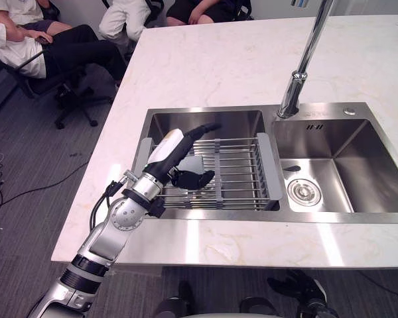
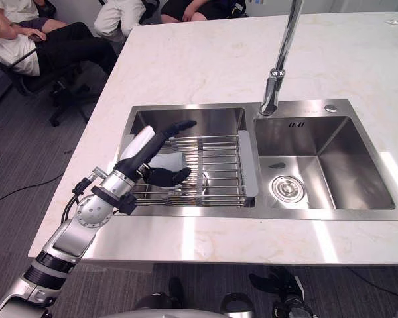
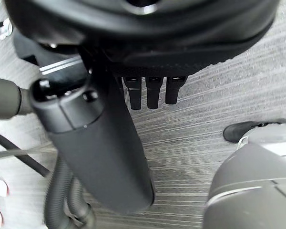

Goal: Walk over to the sink, pick up the cup, carry it to the dishwasher, place the cup inside the dishwasher, then close the dishwasher door

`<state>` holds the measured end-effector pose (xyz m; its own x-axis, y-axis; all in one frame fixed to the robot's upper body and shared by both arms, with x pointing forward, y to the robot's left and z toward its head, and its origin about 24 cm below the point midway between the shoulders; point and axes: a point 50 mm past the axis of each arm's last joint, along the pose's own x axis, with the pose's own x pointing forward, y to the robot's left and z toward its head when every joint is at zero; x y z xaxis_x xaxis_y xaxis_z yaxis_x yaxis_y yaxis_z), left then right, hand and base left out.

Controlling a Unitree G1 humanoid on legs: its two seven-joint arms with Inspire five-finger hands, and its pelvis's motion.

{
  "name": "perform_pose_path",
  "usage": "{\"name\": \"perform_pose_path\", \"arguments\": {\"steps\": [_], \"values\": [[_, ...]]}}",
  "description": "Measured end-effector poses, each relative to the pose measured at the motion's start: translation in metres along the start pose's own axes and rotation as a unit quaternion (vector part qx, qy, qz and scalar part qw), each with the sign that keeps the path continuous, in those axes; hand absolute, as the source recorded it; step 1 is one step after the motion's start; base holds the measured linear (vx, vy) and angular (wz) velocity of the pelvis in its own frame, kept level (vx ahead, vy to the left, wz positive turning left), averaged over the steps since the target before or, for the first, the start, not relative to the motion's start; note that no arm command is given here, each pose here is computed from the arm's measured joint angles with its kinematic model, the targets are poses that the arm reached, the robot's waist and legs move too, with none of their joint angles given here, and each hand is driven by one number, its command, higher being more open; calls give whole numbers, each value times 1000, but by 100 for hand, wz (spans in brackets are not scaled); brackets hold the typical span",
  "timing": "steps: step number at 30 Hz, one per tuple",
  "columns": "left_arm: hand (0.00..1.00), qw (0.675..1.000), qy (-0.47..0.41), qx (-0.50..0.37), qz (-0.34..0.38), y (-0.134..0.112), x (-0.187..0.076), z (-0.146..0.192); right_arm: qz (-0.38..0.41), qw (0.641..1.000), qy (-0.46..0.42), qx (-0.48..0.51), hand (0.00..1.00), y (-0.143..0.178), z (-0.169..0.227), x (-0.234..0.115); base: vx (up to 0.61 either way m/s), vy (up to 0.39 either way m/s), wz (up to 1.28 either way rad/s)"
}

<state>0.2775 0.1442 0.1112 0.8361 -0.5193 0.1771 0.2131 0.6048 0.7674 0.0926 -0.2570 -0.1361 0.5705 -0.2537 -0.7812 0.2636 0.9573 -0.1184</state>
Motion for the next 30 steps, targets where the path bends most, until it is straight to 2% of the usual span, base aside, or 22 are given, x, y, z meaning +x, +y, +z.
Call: {"name": "perform_pose_path", "arguments": {"steps": [5,14,24,25,30], "values": [[90,996,70,40,-26,-7,-7,-28,3,1000,-1,0,90,2,1,0,-25,14,-3],[90,987,142,80,5,10,-22,-57,2,1000,14,-1,90,2,-11,-4,-43,33,-4],[90,979,157,131,-2,11,-25,-62,15,1000,8,-10,90,9,-6,-2,12,-1,-2],[30,978,156,137,-2,13,-23,-62,18,1000,8,-13,90,10,-6,-2,22,-6,-3],[30,972,141,185,-24,18,-10,-58,20,1000,4,-13,90,12,-3,0,3,0,-2]]}}
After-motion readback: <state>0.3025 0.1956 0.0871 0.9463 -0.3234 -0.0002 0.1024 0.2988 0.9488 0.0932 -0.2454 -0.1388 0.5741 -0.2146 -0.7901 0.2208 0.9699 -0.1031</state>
